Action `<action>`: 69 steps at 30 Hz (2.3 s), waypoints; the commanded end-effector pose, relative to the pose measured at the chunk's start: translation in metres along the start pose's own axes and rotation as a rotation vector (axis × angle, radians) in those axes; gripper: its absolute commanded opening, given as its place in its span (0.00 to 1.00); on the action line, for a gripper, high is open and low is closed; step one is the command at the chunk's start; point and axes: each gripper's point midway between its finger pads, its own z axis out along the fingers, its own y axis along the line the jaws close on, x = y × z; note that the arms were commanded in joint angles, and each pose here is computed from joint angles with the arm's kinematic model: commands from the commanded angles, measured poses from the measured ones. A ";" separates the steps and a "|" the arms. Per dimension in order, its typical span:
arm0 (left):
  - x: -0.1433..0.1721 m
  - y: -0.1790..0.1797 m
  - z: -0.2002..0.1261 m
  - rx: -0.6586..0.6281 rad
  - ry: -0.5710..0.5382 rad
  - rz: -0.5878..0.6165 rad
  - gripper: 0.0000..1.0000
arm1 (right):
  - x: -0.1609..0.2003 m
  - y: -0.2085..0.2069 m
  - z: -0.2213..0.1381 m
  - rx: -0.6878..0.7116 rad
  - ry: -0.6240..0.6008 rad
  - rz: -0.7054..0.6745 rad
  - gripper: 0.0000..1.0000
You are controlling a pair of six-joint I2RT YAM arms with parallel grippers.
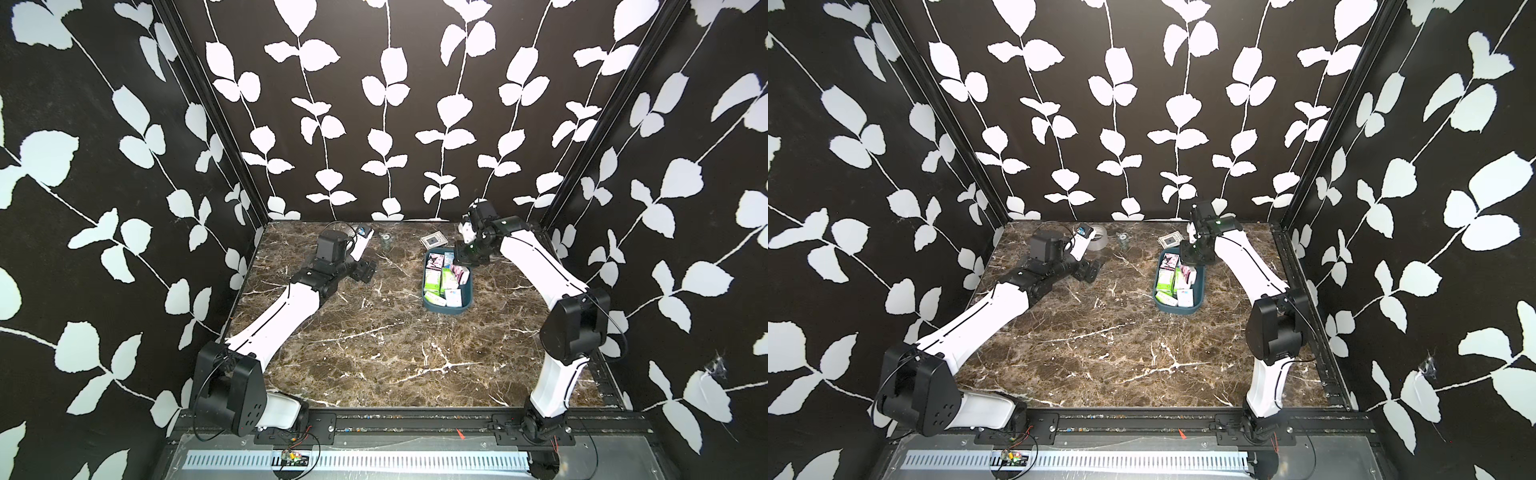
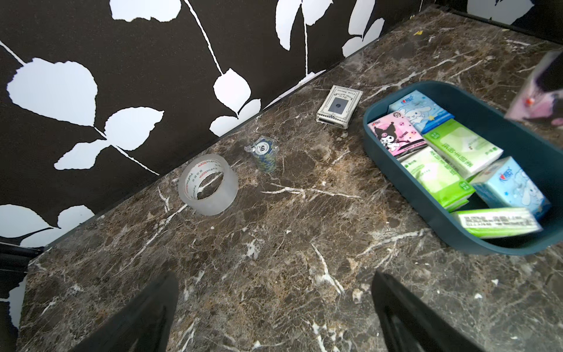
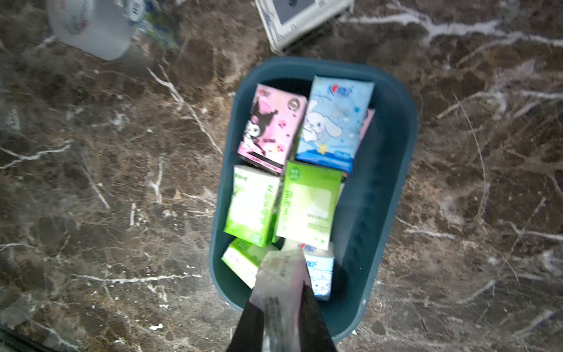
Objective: Put the pocket tissues into the storage box
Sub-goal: Place the pocket tissues in the storage box, then reset both arms
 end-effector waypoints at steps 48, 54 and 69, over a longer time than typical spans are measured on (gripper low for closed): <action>0.007 0.012 -0.010 -0.075 0.042 0.019 0.99 | -0.012 -0.037 0.047 0.122 0.040 -0.006 0.38; 0.023 0.047 -0.003 -0.220 0.038 -0.101 0.99 | -0.037 -0.025 -0.003 0.069 -0.249 -0.065 0.60; 0.111 0.156 -0.038 -0.746 0.129 -0.329 0.99 | 0.009 -0.114 -0.073 0.385 -0.662 -0.048 0.99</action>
